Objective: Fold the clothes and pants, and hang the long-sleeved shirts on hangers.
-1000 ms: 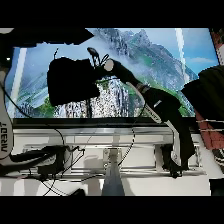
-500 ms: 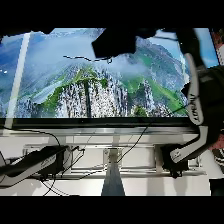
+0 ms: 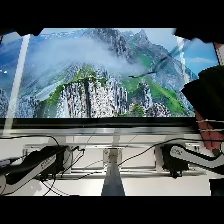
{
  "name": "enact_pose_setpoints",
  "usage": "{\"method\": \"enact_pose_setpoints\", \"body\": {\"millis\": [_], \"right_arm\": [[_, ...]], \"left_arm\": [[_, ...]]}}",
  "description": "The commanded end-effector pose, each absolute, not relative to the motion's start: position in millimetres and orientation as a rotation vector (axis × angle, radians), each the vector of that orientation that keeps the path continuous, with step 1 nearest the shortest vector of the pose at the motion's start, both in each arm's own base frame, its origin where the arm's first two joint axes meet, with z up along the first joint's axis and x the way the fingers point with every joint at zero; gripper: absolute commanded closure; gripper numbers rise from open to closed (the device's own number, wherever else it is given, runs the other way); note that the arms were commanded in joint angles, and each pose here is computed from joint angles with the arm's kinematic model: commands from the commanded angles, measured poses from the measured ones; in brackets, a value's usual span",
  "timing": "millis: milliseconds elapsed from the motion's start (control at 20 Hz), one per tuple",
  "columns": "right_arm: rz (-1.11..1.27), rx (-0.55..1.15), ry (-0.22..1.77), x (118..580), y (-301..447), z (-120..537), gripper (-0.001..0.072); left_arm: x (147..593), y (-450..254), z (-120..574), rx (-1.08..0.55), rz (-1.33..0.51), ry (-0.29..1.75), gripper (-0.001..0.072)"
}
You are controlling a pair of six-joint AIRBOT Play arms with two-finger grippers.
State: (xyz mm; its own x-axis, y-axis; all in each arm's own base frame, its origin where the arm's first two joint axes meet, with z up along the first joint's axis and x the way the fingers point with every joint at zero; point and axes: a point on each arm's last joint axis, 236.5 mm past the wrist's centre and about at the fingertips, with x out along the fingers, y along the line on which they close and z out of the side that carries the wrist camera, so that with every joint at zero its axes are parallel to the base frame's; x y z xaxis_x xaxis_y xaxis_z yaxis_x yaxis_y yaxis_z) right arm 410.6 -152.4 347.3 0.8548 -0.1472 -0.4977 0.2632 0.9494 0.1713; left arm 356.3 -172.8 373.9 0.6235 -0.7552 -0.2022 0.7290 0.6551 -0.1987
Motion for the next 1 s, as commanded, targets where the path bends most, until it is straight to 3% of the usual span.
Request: {"method": "enact_pose_setpoints", "body": {"millis": [0,250,400,450,500,550,850,950], "right_arm": [[-0.578,0.357,0.66,299.7,-244.9,320.8,0.0693],[-0.888,0.706,0.938,186.6,-285.3,238.6,0.0693],[-0.895,0.803,1.054,167.8,-279.1,203.5,0.0693],[-0.893,0.818,1.072,167.1,-278.1,196.5,0.0662],[-0.897,0.837,1.078,167.2,-276.9,192.2,0.0404],[-0.904,0.85,1.076,167.5,-277.0,190.3,0.0001],[-0.91,0.826,1.017,175.1,-286.7,196.7,0.0041],[-0.908,0.808,0.971,178.9,-287.9,212.3,0.0227]], "left_arm": [[354.0,-172.6,376.4,-0.095,-0.853,0.271,0.0151],[354.0,-172.5,376.3,-0.094,-0.853,0.271,0.0151],[354.1,-172.5,376.4,-0.094,-0.853,0.27,0.0151],[354.0,-172.5,376.3,-0.094,-0.853,0.271,0.0151],[354.0,-172.5,376.3,-0.094,-0.853,0.271,0.0151],[354.0,-172.5,376.3,-0.094,-0.853,0.271,0.0152],[354.1,-172.5,376.4,-0.094,-0.853,0.27,0.0152],[354.0,-172.5,376.3,-0.094,-0.853,0.271,0.0151]]}}
